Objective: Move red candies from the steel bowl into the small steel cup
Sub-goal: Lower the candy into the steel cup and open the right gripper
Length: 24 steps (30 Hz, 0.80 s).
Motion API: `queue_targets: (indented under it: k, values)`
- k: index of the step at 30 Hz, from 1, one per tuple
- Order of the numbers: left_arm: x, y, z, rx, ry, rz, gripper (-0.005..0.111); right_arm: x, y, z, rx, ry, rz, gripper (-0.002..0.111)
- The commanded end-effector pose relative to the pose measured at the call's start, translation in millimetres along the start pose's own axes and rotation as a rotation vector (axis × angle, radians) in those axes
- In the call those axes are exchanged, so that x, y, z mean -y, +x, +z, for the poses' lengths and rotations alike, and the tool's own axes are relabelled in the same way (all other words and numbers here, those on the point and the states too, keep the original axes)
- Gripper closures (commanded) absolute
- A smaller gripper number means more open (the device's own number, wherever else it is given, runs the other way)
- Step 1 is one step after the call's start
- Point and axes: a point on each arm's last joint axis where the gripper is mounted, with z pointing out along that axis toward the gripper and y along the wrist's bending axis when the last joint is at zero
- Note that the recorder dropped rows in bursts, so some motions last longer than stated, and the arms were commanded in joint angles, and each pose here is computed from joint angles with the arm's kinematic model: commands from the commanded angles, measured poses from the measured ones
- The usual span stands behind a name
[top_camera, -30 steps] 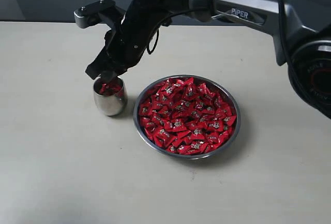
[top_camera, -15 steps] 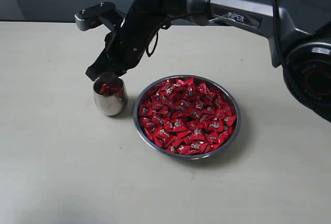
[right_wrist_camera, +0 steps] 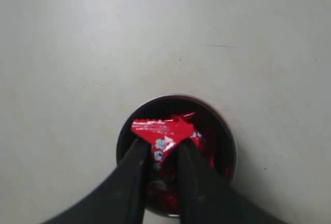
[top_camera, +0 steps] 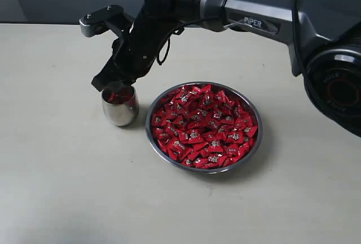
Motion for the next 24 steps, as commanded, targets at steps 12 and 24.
queue_targets:
  k: [12, 24]
  values:
    - [-0.1, 1, 0, 0.002, -0.001, -0.002, 0.106, 3, 0, -3, -0.013, 0.029, -0.026, 0.066]
    - [-0.1, 1, 0, 0.002, -0.001, -0.002, 0.106, 0, -9, -39, 0.015, 0.122, -0.047, 0.077]
